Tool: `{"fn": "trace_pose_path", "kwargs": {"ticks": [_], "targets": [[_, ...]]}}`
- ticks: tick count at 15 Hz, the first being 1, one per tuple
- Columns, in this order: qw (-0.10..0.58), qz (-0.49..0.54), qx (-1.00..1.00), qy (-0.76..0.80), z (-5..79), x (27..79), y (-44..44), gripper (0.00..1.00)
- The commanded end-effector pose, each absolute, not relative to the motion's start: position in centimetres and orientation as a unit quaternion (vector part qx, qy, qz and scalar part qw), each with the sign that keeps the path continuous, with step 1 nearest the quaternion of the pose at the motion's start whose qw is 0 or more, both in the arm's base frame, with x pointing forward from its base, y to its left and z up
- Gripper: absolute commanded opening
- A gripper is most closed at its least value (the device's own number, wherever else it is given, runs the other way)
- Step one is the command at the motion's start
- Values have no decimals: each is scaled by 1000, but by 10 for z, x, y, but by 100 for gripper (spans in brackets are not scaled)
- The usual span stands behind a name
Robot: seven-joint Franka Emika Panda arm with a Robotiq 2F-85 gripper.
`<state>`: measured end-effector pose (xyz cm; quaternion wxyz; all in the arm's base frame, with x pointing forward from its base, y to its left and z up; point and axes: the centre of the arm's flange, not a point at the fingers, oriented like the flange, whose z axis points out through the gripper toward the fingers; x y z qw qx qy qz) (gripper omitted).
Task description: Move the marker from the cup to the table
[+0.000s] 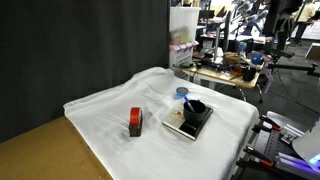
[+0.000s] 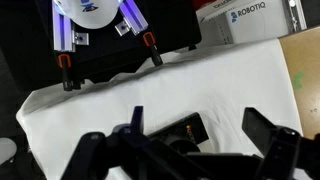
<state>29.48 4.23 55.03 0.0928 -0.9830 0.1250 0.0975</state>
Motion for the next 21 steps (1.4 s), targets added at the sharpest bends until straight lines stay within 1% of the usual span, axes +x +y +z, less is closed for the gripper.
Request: {"fn": "trace_pose_path", "kwargs": {"ticks": [1, 12, 16, 17, 21], "targets": [[93, 97, -983, 125, 550, 295, 42, 100], [93, 96, -983, 123, 550, 296, 44, 100], [85, 97, -987, 100, 551, 301, 55, 100], [82, 93, -988, 92, 542, 304, 54, 100], [69, 87, -993, 48, 425, 344, -4, 100]]}}
